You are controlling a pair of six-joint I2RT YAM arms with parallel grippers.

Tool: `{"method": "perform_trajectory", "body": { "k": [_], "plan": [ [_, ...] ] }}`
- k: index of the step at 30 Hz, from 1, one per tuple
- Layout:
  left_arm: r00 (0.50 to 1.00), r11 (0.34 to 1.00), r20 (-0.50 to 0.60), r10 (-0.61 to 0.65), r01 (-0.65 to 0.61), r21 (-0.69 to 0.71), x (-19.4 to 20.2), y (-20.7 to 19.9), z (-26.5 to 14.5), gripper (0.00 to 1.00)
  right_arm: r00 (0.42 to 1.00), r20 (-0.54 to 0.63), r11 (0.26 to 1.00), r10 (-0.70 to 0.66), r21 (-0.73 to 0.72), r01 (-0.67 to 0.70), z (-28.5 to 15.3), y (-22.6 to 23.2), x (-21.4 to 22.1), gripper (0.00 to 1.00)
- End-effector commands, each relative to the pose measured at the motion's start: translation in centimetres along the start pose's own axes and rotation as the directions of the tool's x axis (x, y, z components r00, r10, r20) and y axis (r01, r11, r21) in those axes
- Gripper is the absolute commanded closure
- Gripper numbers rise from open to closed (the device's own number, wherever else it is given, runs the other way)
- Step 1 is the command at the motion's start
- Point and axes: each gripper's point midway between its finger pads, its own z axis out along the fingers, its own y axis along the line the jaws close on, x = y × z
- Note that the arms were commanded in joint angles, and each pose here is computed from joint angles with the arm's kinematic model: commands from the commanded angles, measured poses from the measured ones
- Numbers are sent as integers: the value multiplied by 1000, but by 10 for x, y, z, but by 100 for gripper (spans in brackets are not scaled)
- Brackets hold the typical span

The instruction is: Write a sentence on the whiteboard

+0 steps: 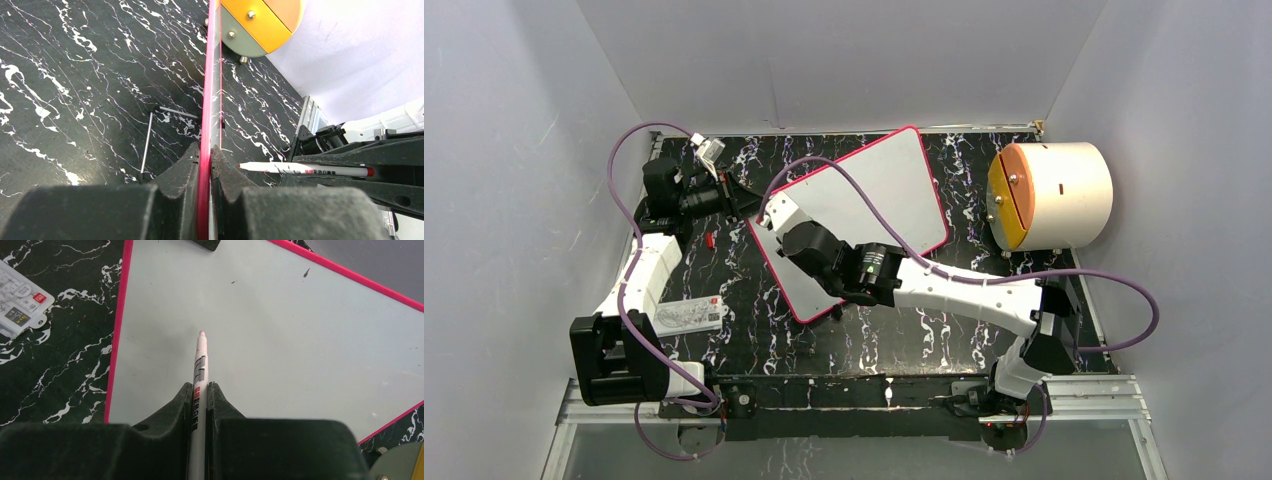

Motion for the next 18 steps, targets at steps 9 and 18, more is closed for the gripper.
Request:
{"method": "perform_trajectory", "body": {
  "k": [9,18],
  "plan": [
    [997,998,-59,-52,50,-33,25,4,3,100,994,93,998,61,-6,-61,-2,-3,-42,100],
    [997,998,-60,-54,52,-32,25,4,3,100,991,121,998,62,-3,-62,8,-1,-56,100]
  ]
}}
